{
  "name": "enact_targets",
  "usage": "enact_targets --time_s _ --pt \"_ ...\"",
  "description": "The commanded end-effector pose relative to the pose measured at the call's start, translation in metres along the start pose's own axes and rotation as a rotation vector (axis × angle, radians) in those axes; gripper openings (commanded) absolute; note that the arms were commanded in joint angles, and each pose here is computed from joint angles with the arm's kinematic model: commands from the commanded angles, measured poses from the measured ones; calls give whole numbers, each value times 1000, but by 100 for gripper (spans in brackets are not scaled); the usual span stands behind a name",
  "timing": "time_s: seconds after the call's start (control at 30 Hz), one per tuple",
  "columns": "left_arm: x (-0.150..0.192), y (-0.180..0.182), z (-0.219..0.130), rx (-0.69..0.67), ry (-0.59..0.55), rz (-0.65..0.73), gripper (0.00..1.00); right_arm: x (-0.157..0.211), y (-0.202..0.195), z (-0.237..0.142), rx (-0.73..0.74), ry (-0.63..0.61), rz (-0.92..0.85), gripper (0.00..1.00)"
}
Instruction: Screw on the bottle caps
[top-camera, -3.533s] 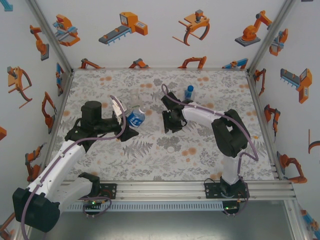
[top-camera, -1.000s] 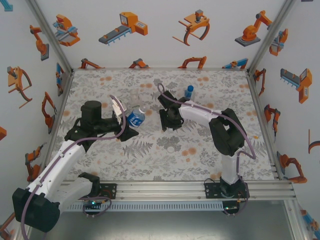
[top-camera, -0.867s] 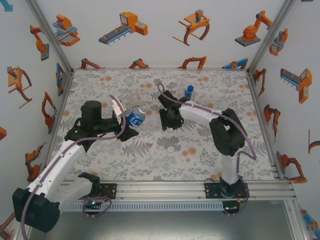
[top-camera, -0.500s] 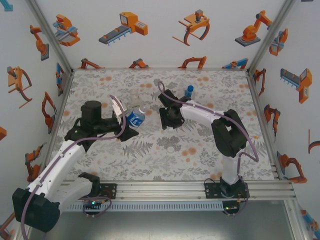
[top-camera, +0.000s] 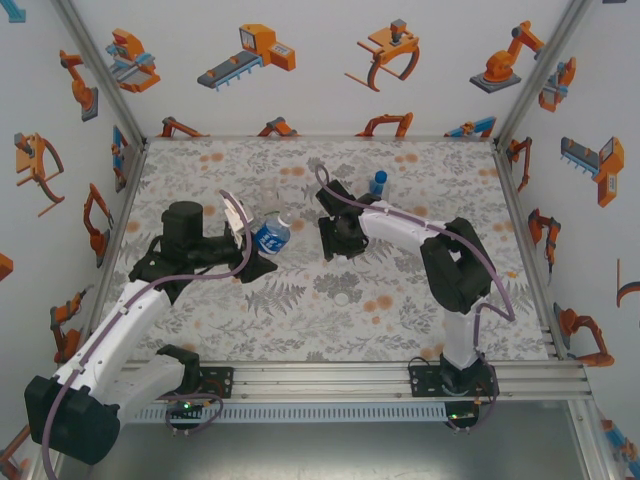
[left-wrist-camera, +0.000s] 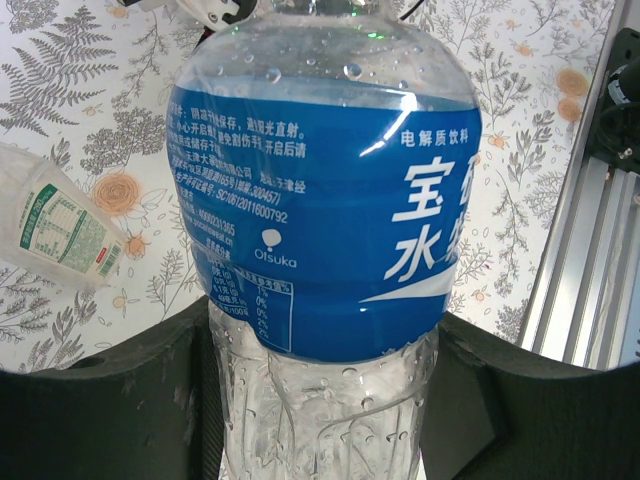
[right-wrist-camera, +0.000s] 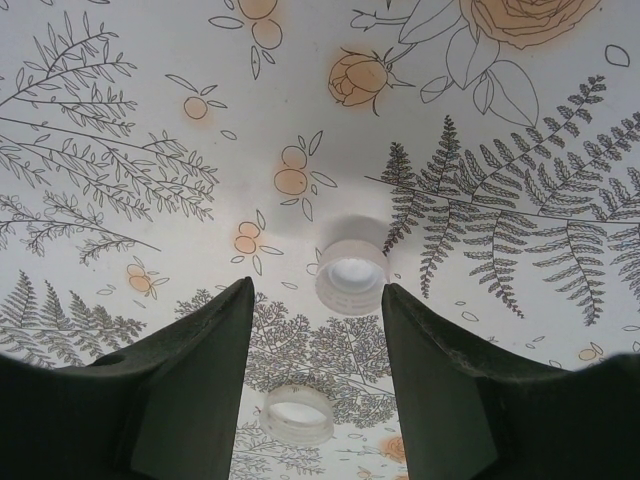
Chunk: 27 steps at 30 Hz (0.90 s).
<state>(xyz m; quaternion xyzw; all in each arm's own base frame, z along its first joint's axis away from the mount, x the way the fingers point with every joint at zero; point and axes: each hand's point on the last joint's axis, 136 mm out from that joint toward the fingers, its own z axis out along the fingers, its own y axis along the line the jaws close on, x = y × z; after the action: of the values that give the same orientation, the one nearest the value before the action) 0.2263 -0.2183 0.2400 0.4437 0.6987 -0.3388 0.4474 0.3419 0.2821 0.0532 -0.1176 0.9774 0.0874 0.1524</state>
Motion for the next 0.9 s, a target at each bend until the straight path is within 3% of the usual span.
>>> enact_targets --time_s 0.0,0.87 --pt "-15 -4 -5 18 -32 42 0 2 -1 3 26 17 -12 52" --pt "-14 -5 -4 26 -29 37 0 9 -11 0 0 29 23 50"
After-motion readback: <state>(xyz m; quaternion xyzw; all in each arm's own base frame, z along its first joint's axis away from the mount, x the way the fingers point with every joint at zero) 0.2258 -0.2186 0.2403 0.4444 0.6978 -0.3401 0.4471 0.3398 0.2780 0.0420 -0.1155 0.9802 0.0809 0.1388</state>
